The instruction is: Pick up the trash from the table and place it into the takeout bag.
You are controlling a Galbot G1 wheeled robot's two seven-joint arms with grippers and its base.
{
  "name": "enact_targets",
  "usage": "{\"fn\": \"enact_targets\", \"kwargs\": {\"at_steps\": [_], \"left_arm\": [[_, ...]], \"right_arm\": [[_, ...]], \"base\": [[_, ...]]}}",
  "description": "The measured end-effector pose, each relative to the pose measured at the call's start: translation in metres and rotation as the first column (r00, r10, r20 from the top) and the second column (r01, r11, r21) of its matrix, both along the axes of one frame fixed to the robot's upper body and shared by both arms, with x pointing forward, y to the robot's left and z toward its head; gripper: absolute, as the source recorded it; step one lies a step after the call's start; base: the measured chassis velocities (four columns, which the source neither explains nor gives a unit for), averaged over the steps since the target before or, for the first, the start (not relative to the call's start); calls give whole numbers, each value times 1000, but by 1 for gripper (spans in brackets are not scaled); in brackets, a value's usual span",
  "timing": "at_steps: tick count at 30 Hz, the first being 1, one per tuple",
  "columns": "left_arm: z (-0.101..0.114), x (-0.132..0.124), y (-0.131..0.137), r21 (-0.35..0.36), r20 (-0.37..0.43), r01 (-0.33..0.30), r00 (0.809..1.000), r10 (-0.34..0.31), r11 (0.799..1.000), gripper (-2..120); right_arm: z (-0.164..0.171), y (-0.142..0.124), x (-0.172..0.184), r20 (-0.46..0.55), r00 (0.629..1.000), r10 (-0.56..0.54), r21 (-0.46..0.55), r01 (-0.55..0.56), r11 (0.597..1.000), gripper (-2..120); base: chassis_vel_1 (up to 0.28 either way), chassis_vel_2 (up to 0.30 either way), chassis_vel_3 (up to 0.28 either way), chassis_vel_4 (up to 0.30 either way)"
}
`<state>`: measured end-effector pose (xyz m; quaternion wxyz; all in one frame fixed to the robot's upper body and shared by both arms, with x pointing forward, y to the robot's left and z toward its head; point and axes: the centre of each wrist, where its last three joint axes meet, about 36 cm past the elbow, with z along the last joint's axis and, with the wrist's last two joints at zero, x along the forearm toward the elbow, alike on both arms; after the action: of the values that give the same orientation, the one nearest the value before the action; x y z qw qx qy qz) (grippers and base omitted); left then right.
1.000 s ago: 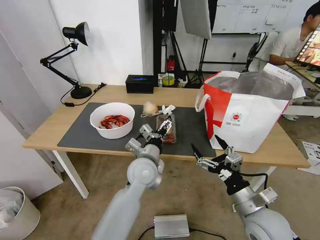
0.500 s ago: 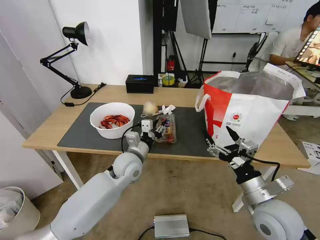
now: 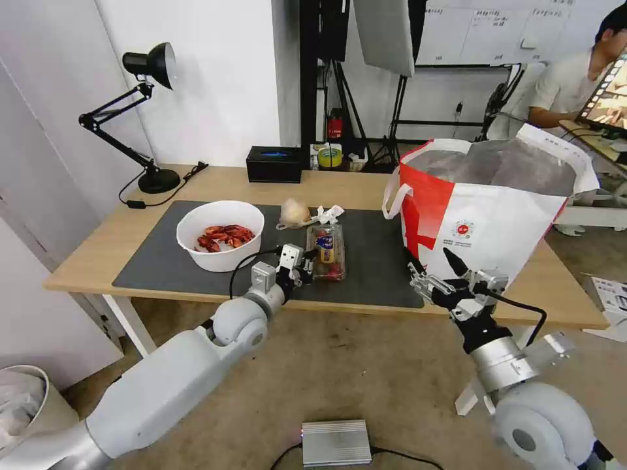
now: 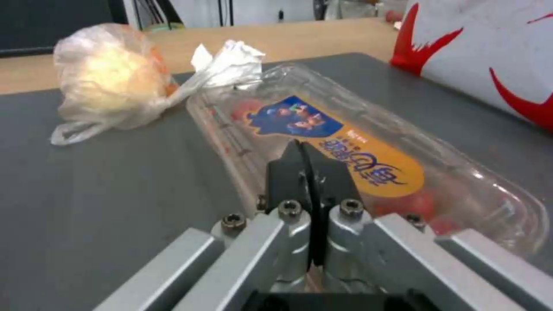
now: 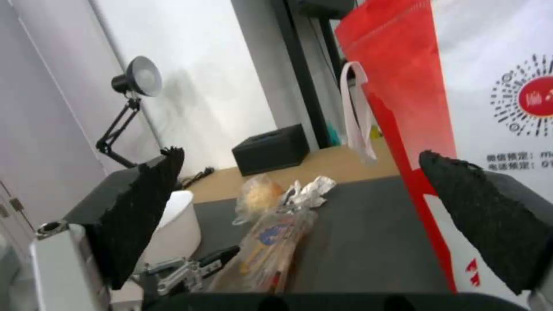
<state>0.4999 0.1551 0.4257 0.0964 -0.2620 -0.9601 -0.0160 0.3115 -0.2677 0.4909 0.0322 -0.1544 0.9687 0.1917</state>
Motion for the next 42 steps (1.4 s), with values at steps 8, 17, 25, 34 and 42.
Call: {"fn": "enact_targets", "kwargs": {"at_steps": [8, 17, 25, 34, 42], "left_arm": [[4, 5, -2, 18, 0, 27, 1000, -27, 999, 0], [4, 3, 1, 40, -2, 38, 999, -38, 998, 0], [3, 1, 2, 47, -4, 44, 999, -43, 998, 0], [2, -3, 1, 48, -6, 49, 999, -49, 998, 0], [1, -4, -1, 47, -7, 53, 999, -53, 997, 0]], "right_arm": [[14, 0, 9, -65, 998, 9, 54, -5, 999, 100], [29, 1, 27, -171, 985, 26, 104, -8, 995, 100], [38, 3, 43, -259, 964, 60, 166, -17, 986, 100], [48, 7, 71, -343, 934, 101, 244, -16, 970, 100], [55, 14, 100, -396, 908, 136, 306, -9, 952, 100]], "base": [[0, 0, 0, 0], [0, 0, 0, 0], [0, 0, 0, 0], [0, 0, 0, 0], [0, 0, 0, 0]]}}
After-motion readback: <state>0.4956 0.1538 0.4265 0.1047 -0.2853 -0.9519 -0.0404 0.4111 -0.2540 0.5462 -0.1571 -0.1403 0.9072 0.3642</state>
